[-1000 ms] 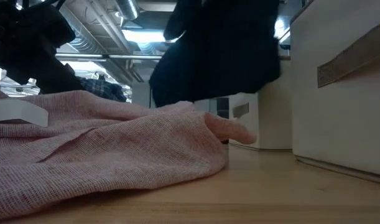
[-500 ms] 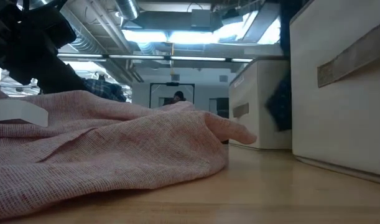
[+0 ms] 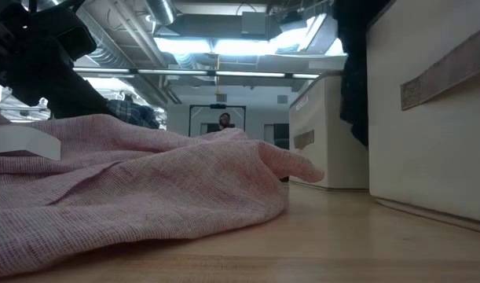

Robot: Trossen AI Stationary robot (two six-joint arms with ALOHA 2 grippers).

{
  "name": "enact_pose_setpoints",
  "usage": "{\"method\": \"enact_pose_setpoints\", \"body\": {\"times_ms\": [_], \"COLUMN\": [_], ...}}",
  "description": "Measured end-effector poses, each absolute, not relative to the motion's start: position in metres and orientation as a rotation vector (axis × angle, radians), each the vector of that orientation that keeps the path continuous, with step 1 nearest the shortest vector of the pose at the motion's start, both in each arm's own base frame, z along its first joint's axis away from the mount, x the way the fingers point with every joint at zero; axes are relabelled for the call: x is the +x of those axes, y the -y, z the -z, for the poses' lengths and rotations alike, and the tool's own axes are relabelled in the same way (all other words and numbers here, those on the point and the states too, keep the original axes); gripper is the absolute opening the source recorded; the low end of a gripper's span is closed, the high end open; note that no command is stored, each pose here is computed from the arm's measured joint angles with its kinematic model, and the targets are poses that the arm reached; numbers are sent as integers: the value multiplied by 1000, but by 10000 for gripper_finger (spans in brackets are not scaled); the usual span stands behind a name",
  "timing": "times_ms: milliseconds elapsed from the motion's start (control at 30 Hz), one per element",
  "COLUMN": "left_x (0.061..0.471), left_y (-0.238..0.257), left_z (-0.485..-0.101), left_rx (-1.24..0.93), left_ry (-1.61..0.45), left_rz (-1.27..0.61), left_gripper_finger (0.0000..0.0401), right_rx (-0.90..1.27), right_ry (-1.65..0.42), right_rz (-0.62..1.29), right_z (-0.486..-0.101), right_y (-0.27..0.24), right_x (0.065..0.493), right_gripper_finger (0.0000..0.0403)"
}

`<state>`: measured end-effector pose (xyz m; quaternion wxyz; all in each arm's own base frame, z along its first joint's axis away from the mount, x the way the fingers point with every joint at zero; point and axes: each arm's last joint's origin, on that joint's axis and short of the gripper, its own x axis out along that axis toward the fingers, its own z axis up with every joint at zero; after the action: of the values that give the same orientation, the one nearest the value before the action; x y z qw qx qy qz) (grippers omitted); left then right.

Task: Sort clothes
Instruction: Put the blue patterned polo shirt into the bottom laundry organizer

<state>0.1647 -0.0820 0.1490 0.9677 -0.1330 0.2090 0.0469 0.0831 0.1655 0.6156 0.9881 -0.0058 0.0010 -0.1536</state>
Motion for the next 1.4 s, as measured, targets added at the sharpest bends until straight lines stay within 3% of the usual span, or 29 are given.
{"method": "enact_pose_setpoints", "body": {"times_ms": [233, 500, 667, 1133, 1233, 1400], "left_x": [165, 166, 168, 169, 169, 169], "left_y": [82, 82, 83, 81, 81, 81], "left_z": [-149, -151, -155, -156, -156, -156], "left_rx": [-271, -289, -302, -290, -288, -256], "left_ry": [-419, -387, -352, -343, -344, -346], "left_rz": [-104, -124, -117, -123, -127, -125], "left_gripper_finger": [186, 186, 186, 186, 186, 186], "right_rx": [-30, 10, 50, 127, 173, 331], "right_ry": [-3, -83, -356, -876, -981, -1236], "right_rz": [196, 154, 172, 583, 641, 646], "right_z": [-579, -497, -438, -297, -273, -247], "right_y": [-217, -235, -245, -213, -204, -194], "right_x": [74, 81, 113, 157, 167, 184], "right_gripper_finger": [30, 28, 28, 32, 47, 107]}}
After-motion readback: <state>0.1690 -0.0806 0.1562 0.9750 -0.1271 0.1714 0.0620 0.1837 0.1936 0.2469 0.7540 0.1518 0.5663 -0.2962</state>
